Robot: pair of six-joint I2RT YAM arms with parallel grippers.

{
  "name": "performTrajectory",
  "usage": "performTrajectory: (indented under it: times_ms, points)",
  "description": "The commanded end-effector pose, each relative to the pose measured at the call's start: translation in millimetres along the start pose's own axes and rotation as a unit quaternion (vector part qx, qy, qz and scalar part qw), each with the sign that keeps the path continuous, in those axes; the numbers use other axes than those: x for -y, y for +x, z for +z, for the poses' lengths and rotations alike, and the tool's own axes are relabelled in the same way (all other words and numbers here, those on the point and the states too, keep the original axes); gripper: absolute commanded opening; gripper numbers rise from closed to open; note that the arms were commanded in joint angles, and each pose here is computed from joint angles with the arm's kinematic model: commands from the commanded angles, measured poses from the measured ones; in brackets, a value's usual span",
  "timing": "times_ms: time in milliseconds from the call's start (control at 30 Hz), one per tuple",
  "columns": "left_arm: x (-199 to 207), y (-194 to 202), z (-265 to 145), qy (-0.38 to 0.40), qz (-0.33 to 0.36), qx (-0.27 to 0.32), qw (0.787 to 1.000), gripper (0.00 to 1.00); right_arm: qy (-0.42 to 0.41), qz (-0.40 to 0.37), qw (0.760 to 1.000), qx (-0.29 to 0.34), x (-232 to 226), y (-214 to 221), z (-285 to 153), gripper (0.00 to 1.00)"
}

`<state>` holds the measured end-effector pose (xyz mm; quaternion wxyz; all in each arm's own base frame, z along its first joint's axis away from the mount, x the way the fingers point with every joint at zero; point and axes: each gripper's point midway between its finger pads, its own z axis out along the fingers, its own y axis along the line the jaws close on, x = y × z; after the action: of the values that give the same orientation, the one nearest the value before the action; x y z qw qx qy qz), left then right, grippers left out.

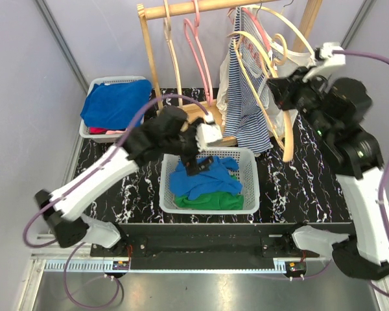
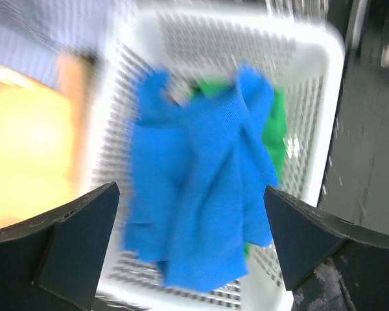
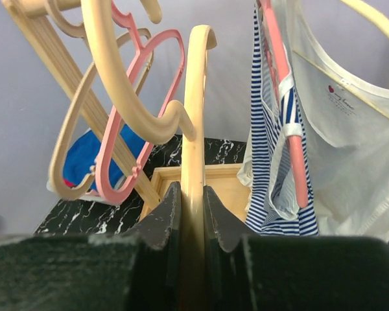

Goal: Remove the tank top from the hanger
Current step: Remove the tank top from the hanger, then place the hanger at the clothesline.

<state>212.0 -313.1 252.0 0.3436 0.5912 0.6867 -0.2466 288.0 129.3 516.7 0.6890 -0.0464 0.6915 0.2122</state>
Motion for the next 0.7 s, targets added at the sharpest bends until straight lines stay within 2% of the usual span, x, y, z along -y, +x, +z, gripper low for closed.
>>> performTrajectory:
  times_ms: [0,67,133,167,267,333,500,533,600,633,667]
  points:
    - [0.9,-81.3,-109.3,-0.084,0.051,0.158,0.983,0.99,-0.019,-0.005,1.000,0.012,-8.3,-4.2,38.0,0.00]
    - [-0.5,-91.6,-147.7,-0.136,0.053,0.201,0.969,0.99,-0.020,-0.006,1.000,0.005,-9.5,0.8,55.8,0.00]
    - [1.6,-92.6,-168.8,-0.163,0.073,0.223,0.958,0.99,-0.020,-0.009,1.000,-0.002,-9.5,7.0,75.2,0.00]
    - [8.4,-94.9,-193.9,-0.182,0.090,0.251,0.946,0.99,-0.024,-0.012,1.000,0.004,-11.4,1.6,79.6,0.00]
    - [10.9,-99.4,-236.2,-0.240,0.111,0.307,0.914,0.99,-0.031,-0.016,0.999,0.009,-15.3,-0.6,104.1,0.00]
    - [11.8,-98.7,-254.5,-0.263,0.110,0.321,0.903,0.99,-0.032,-0.016,0.999,0.017,-17.3,-4.8,121.4,0.00]
    - [10.1,-85.4,-264.6,-0.289,0.122,0.310,0.898,0.99,-0.060,-0.013,0.998,0.019,-29.1,-8.0,152.7,0.00]
    - [8.9,-82.2,-263.3,-0.293,0.121,0.307,0.897,0.99,-0.067,-0.014,0.997,0.035,-33.8,-22.7,150.9,0.00]
    - [5.4,-81.8,-263.0,-0.301,0.119,0.306,0.895,0.98,-0.066,-0.018,0.998,0.017,-32.9,-11.6,166.7,0.00]
    - [3.8,-81.3,-261.0,-0.302,0.118,0.303,0.896,0.97,-0.072,-0.019,0.997,0.033,-38.0,-27.6,164.4,0.00]
    - [3.0,-82.0,-261.0,-0.302,0.113,0.304,0.897,0.95,-0.069,-0.021,0.997,0.013,-35.1,-13.2,177.6,0.00]
